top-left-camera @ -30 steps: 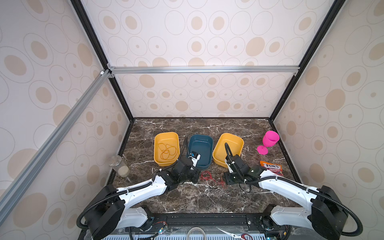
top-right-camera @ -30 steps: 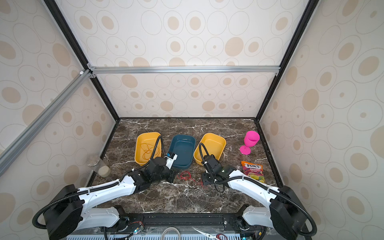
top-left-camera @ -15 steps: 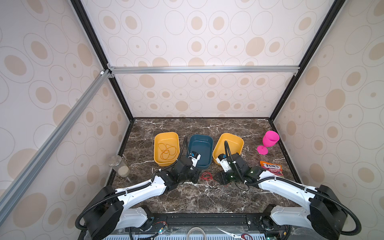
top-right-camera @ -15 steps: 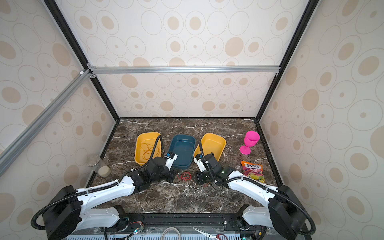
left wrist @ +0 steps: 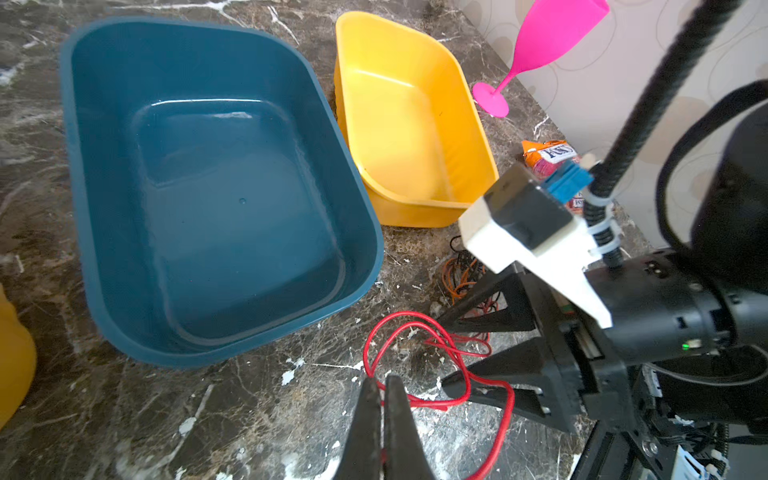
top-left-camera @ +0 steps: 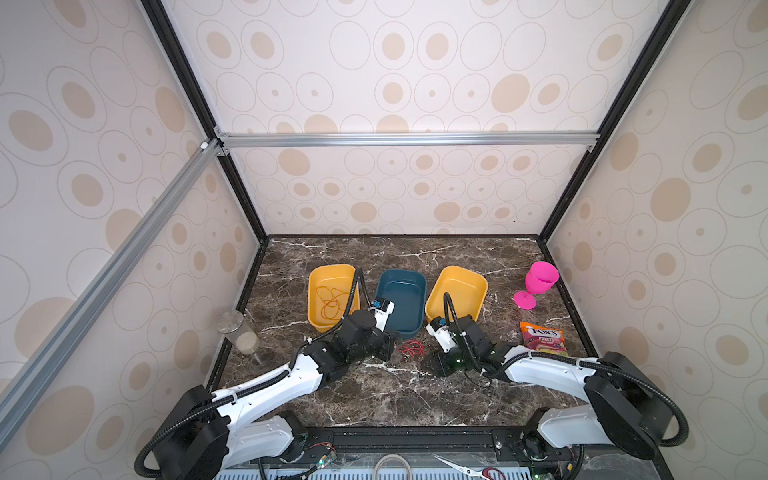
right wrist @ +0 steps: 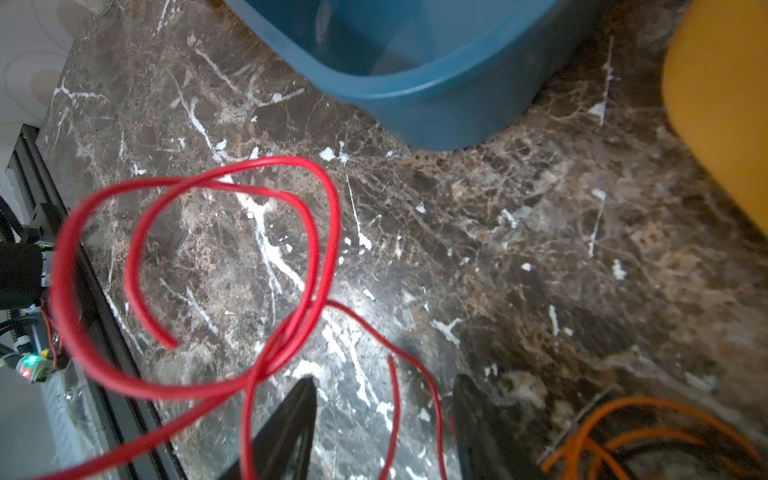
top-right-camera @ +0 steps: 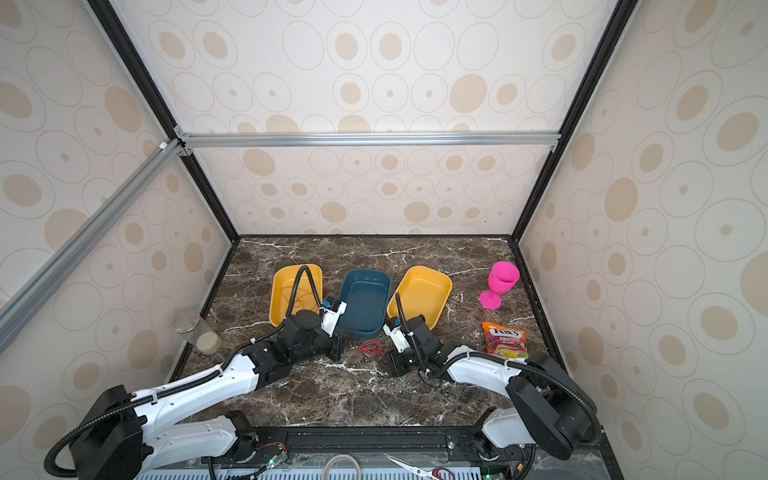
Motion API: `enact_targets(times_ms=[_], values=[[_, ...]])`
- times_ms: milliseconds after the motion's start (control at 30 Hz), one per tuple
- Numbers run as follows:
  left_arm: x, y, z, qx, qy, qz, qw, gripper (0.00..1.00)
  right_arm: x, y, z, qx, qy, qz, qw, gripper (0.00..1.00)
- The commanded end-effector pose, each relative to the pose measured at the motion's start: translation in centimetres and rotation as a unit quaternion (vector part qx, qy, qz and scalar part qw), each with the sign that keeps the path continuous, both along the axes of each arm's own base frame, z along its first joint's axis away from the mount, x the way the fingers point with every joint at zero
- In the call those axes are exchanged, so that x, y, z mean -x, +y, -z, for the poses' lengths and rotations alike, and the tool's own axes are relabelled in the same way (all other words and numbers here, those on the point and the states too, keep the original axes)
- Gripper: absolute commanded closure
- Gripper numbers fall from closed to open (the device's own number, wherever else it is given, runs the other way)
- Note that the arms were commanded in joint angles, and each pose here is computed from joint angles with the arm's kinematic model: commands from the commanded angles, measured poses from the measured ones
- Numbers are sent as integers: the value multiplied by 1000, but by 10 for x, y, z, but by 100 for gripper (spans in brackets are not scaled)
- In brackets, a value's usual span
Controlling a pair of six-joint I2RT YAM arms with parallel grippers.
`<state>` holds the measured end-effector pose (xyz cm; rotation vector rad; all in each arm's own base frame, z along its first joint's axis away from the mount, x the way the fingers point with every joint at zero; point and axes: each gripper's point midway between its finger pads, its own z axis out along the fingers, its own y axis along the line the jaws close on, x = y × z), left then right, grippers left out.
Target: Untangle the cables
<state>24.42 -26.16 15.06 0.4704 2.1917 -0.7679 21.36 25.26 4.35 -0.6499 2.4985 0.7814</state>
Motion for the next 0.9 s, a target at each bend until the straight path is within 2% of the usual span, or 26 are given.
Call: enact_targets(times_ms=[0,67,100,200,467,867], values=[[-1,3,-17,24,-6,-4,1000,100,-6,-5,12,25,-13,10,1000,50],[-2,6,-22,30,-9,-8,999,100,-7,-7,17,32,-9,15,999,56],[-2,9,-23,29,-11,-12,999,100,-6,-8,18,33,-6,17,999,64],[-6,19,-30,29,-19,-27,999,100,-7,-13,21,41,-5,31,999,77],[-26,61,-41,23,-32,-105,994,100,-1,-31,30,72,5,54,996,98],[-42,107,-59,2,-48,-182,982,100,8,-62,33,121,35,107,986,100]])
